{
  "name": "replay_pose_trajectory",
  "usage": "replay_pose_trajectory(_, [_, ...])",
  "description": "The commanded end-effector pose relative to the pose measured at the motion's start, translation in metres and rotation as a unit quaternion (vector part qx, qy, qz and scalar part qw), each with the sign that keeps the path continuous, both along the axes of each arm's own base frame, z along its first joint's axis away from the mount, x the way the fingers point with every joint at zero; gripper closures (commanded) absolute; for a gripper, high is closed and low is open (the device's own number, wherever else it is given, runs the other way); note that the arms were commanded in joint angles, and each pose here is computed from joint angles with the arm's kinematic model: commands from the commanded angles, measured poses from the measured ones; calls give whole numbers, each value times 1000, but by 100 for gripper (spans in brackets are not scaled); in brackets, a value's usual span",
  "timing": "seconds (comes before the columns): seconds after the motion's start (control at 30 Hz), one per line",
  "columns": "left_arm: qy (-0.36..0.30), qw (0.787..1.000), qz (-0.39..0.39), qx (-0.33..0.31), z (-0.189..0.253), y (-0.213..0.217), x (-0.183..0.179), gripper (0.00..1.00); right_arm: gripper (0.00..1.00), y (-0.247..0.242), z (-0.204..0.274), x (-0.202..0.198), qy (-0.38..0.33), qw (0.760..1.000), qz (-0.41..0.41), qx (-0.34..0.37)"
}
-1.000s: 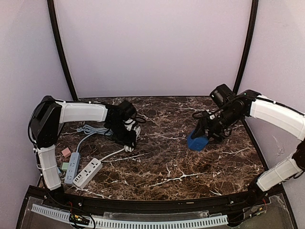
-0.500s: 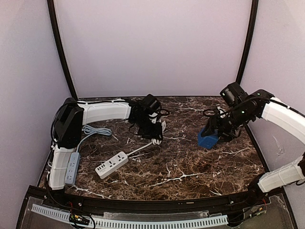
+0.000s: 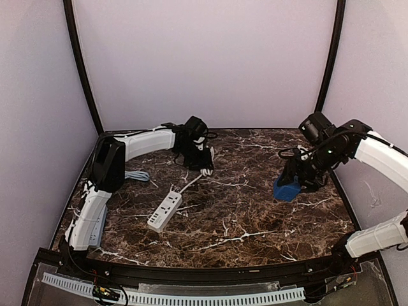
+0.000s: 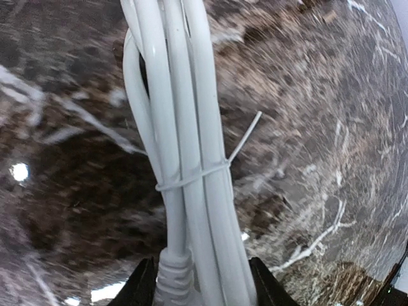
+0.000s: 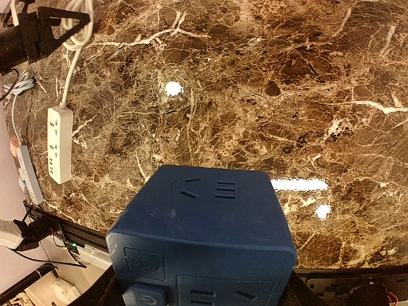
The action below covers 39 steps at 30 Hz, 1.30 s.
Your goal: Insert the plug
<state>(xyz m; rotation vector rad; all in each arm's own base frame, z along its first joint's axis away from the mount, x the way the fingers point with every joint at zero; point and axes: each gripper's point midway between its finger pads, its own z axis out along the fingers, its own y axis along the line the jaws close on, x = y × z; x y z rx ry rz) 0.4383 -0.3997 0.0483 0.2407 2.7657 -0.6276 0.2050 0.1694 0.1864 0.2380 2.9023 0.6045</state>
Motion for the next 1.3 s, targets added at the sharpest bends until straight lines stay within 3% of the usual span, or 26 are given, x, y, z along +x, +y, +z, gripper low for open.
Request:
replay_pose_trajectory(0.0, [-25,997,79,7,10,52,53,58,100,-7,5,1,-11,1000,-4,-11])
replay_pose_trajectory(0.23, [-16,991,134,12,1,111,87,48,100,-3,4,11,-13,1000,5,-22])
replay_pose_trajectory(0.6, [-12,995,103,4,18,119,76,21,100,13,7,35,-27,999,27,-16])
replay_pose_trajectory(0.63, [-13,995,100,3,21,119,75,8,100,15,8,37,-31,999,28,-14])
replay_pose_trajectory(0.7, [-19,995,96,2,31,120,72,2,100,17,10,40,-36,999,29,-13])
replay_pose_trajectory(0.97, [-39,996,79,32,71,136,42,1,100,17,12,46,-44,999,24,-12])
replay_pose_trajectory(1.27, [-26,990,62,122,73,157,-63,1,100,13,22,52,-59,998,5,-19])
